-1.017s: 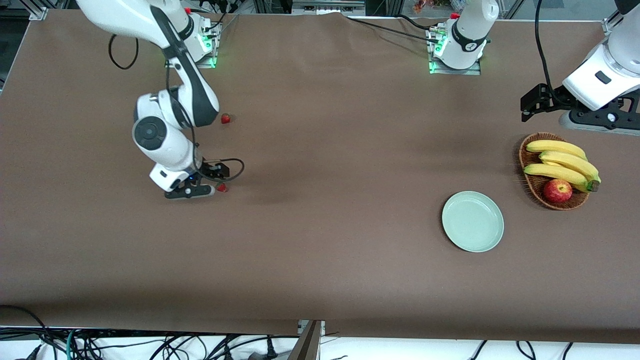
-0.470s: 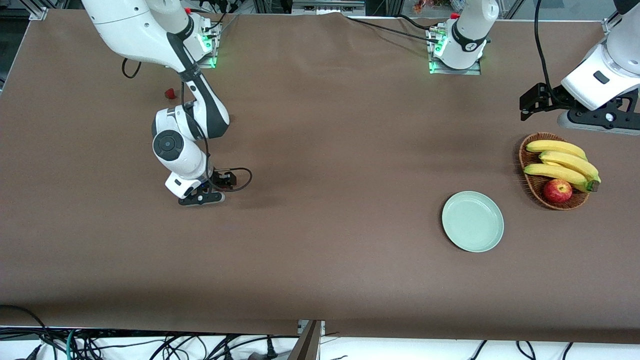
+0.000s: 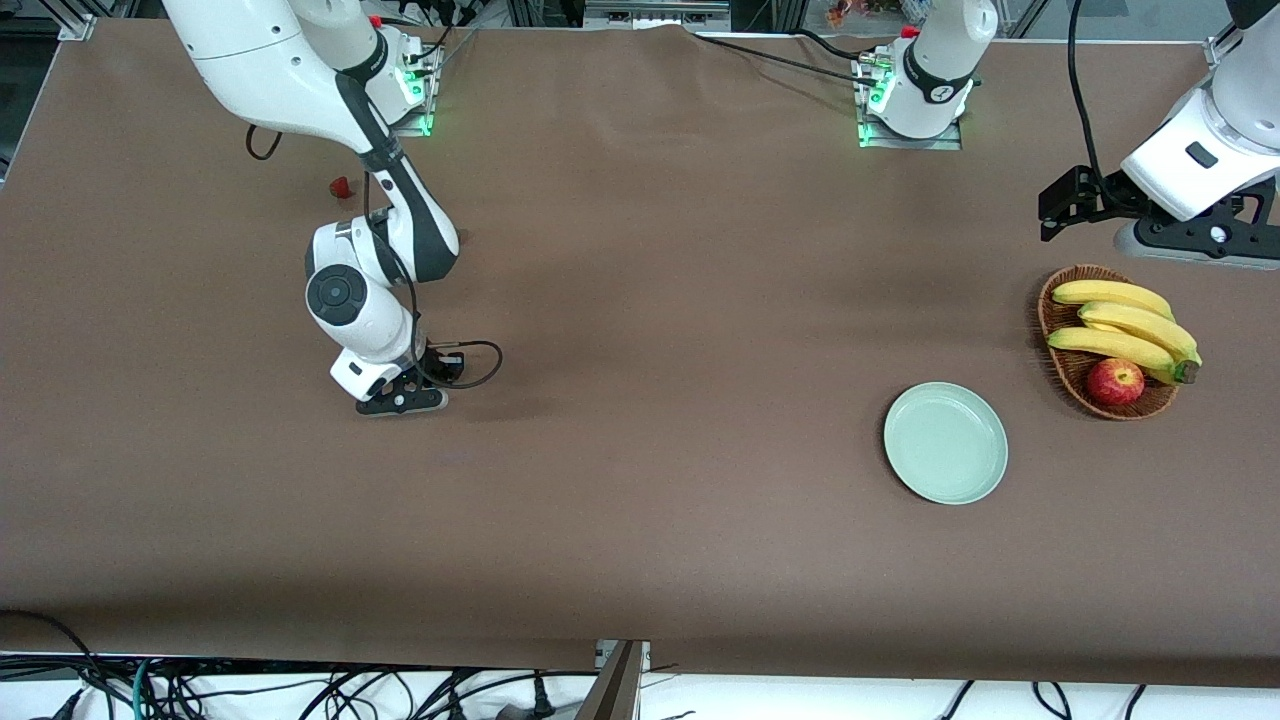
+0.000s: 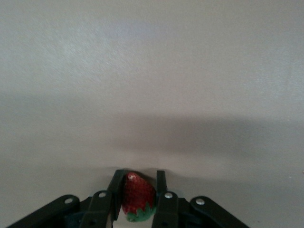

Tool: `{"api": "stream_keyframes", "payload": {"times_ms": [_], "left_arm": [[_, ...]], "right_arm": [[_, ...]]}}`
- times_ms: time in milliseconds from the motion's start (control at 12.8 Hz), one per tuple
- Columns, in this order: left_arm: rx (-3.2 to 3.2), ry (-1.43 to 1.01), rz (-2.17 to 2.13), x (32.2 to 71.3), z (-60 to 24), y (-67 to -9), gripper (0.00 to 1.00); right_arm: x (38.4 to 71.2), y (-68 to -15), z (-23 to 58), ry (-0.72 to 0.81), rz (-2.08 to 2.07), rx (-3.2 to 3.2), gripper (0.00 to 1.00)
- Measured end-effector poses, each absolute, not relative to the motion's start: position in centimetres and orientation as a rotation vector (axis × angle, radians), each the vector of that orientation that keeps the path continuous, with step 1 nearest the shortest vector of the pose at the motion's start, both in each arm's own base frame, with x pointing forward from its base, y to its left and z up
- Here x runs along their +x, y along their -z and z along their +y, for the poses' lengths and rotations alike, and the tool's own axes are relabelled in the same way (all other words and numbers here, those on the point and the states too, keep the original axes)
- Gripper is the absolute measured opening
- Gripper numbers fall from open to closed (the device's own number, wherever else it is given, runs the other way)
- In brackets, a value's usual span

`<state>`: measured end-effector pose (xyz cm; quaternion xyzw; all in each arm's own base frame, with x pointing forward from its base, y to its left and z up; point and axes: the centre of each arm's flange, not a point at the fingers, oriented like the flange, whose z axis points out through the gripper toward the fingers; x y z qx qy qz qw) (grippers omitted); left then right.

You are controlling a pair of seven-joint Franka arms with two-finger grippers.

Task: Collect all strawberries into plate
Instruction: 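Carry the strawberry to mid-table and release it with the right gripper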

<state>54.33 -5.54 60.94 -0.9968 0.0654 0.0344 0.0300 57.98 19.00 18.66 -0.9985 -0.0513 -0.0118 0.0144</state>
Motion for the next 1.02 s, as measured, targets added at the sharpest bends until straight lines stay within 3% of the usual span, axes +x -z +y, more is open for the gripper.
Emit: {"api": "stream_keyframes", "payload": {"times_ms": [470, 783, 1017], "left_arm": [[-3.076, -0.120, 0.161, 54.4, -4.2, -60.9, 1.00], [-3.077, -0.126, 0.147, 54.4, -3.7, -60.8, 1.00], [-3.076, -0.126, 0.149, 54.3, -3.8, -60.8, 1.00]], "right_arm": [[60.1, -26.8, 34.5, 0.035, 0.139, -2.912, 0.31], [58.4, -24.9, 49.5, 0.090, 0.492, -2.738, 0.31], [53.8, -20.6, 58.5, 0.181, 0.710, -2.473, 0.31]]}}
